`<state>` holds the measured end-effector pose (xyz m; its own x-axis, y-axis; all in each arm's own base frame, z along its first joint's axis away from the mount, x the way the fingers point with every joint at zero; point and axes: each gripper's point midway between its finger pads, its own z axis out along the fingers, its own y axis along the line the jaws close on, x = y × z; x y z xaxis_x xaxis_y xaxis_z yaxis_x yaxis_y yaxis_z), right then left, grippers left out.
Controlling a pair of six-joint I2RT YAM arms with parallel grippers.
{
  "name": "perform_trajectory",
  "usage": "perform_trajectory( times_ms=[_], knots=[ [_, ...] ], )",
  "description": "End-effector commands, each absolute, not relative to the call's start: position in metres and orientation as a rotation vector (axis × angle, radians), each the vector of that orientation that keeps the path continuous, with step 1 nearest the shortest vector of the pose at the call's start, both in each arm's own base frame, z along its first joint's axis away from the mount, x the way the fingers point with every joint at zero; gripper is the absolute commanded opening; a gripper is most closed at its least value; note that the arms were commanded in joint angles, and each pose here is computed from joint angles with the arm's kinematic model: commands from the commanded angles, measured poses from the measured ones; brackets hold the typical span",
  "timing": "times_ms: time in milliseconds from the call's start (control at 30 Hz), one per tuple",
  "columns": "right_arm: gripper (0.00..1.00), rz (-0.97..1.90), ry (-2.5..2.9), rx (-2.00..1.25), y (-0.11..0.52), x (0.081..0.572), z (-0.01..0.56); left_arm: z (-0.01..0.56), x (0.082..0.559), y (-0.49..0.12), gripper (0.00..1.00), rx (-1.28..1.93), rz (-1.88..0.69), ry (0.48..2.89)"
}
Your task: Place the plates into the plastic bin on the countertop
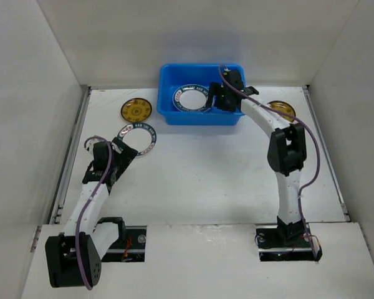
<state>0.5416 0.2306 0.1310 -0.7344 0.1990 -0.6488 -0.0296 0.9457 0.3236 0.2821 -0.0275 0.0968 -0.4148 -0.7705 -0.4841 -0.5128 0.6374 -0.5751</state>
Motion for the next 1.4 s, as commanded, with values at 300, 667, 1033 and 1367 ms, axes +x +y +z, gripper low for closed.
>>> perform_trajectory(
  times_ms=[300,667,1033,1367],
  knots=[
    [0.85,0.481,2.022,0.198,0.15,0.448,0.263,0.078,0.323,-0.019,0.96,-1.153,-0.601,1.957],
    [0.85,0.541,1.968,0.278,0.122,0.371,0.26,0.054,0.354,-0.006,0.69,-1.295,-0.635,1.812],
    [0.84,0.69,1.921,0.343,0.12,0.341,0.249,0.019,0.364,-0.004,0.14,-1.418,-0.649,1.819],
    [0.84,0.694,1.934,0.339,0.121,0.338,0.244,0.125,0.354,0.007,0.02,-1.33,-0.66,1.652]
  ],
)
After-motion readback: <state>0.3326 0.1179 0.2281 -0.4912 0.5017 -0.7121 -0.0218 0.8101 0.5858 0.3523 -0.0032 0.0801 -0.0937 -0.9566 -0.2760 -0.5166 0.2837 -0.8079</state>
